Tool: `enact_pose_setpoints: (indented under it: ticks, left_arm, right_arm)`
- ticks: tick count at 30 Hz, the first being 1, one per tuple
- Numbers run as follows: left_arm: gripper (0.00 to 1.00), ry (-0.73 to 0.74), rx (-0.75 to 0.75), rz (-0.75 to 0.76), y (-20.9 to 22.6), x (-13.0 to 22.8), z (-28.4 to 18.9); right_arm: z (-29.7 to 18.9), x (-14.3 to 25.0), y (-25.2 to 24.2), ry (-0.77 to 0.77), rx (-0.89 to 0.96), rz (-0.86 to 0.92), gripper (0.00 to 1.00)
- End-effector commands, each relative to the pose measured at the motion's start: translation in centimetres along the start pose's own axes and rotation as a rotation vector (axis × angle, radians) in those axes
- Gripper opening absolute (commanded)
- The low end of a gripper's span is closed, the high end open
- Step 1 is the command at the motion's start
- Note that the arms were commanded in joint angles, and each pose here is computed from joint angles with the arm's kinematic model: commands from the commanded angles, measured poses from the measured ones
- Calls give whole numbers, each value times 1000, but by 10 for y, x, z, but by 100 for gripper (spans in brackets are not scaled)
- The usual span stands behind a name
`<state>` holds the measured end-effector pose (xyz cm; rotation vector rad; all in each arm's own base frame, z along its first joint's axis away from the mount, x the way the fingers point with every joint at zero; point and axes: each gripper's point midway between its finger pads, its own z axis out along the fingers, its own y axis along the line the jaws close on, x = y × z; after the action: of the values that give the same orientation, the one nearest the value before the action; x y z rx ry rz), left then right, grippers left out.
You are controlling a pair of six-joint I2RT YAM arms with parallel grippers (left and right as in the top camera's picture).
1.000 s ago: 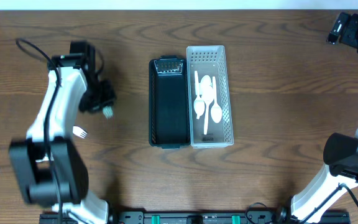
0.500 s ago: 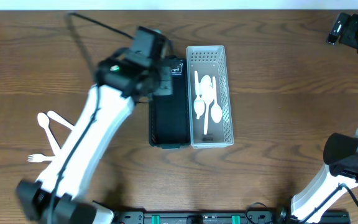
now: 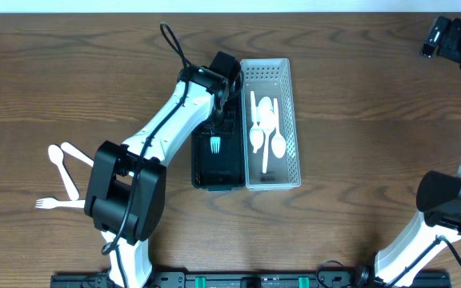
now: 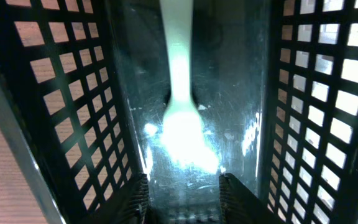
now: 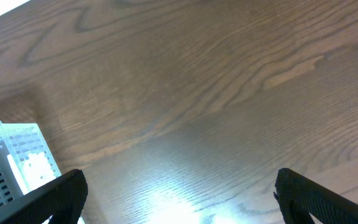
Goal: Pack container
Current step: 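Carry the fork into the green basket and release it, then move the left gripper back to the remaining cutlery and grasp a spoon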
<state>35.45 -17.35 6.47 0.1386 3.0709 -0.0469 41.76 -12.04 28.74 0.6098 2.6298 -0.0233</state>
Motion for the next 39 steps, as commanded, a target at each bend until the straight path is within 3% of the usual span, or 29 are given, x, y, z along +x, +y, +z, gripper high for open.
enact_pose_setpoints:
  ticks: [1, 5, 9, 12, 14, 19, 25, 39]
  left_arm:
    - [46, -11, 6, 61, 1, 1, -9]
    - [54, -76, -53, 125, 13, -2, -35]
    - [63, -208, -96, 117, 27, -4, -90]
    - [80, -322, -100, 71, 45, -2, -135]
    - [86, -380, -104, -12, 67, 5, -161]
    - [87, -412, -124, -370, 144, 37, -197]
    - [93, -344, -202, -736, 236, 72, -184]
    - [96, -39, -223, -861, 354, 96, -64]
  right_arm:
    - [7, 1, -4, 18, 12, -10, 99]
    - [7, 1, -4, 18, 12, -10, 99]
    - [7, 0, -4, 15, 13, -10, 99]
    - [7, -1, -7, 9, 25, -30, 99]
    - [6, -2, -12, 7, 46, -27, 99]
    - [6, -3, -18, 6, 53, -20, 99]
    - [6, -3, -19, 6, 54, -28, 99]
    - [10, 3, -24, 37, 83, -28, 99]
